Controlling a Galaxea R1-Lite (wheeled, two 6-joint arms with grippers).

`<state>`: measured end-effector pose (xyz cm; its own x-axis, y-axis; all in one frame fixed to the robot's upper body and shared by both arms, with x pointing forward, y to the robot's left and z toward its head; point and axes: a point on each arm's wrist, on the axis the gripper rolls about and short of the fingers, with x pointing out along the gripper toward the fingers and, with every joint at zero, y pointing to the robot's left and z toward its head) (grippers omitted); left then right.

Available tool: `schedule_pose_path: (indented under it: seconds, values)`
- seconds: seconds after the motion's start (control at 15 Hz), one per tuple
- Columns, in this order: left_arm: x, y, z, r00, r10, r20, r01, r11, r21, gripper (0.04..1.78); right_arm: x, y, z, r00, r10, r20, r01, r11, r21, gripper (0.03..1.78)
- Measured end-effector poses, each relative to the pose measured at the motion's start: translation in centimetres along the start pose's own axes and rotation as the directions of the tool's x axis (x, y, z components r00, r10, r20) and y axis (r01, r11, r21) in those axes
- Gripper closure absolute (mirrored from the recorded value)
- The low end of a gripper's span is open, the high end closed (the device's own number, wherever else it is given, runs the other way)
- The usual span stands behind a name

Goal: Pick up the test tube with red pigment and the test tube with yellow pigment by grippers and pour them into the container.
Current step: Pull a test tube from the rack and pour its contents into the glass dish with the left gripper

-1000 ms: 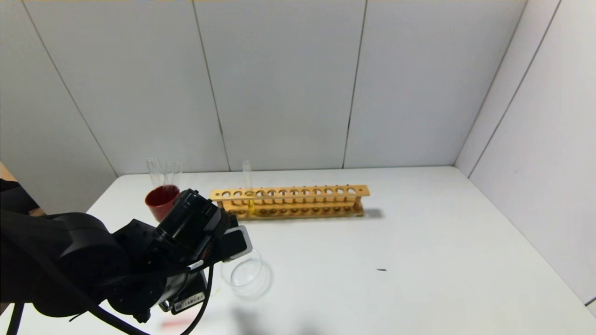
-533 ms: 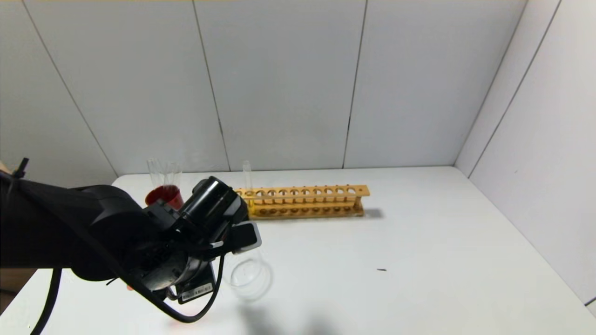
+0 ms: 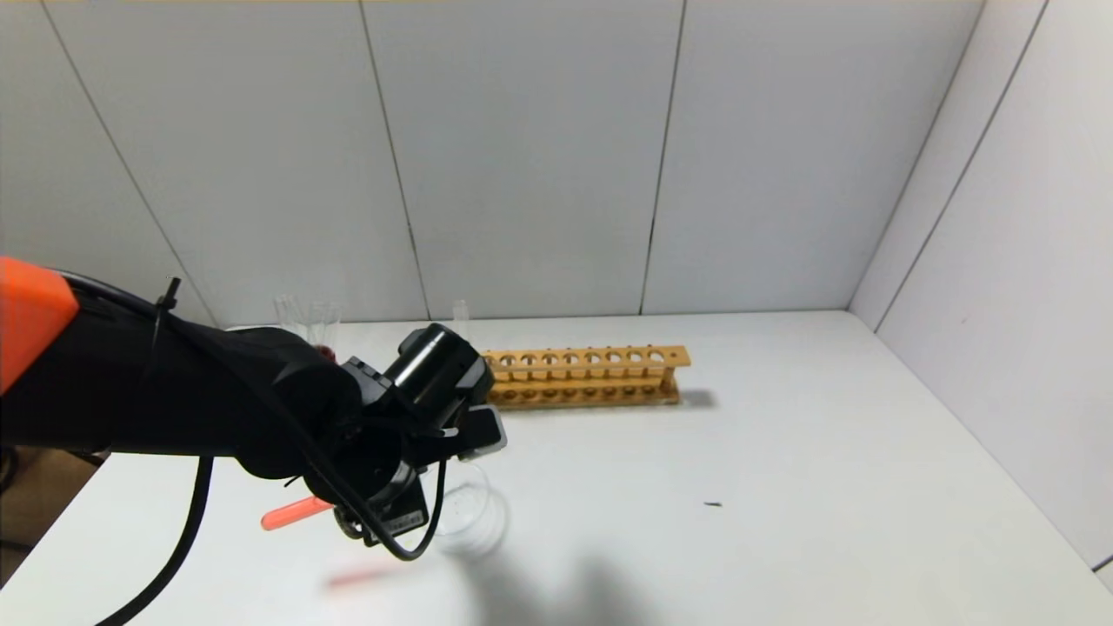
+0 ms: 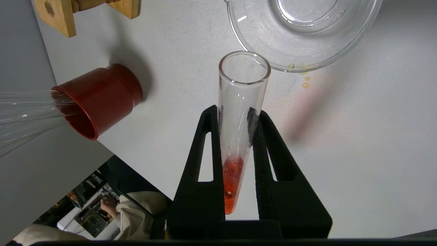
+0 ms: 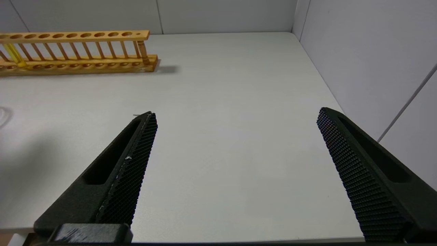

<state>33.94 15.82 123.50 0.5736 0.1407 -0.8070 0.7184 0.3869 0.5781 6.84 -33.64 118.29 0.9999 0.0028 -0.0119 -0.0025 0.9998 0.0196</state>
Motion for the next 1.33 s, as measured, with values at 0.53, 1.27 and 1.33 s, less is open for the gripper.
schedule_pose_path:
  seconds: [0.53,1.27,1.33]
  values:
    - [1.1,-0.1,-0.3,0.996,-0.009,-0.09,0.012,0.999,0.035,1.52,0.0,0.0,0.0,1.0,0.0,0.0,0.0,1.0,0.0,0.1]
    - [1.8,-0.4,0.1,0.983,-0.038,-0.179,0.055,0.994,0.091,1.52,0.0,0.0,0.0,1.0,0.0,0.0,0.0,1.0,0.0,0.1]
    - [1.8,-0.4,0.1,0.98,-0.037,-0.196,0.058,0.993,0.1,1.52,0.0,0.0,0.0,1.0,0.0,0.0,0.0,1.0,0.0,0.1]
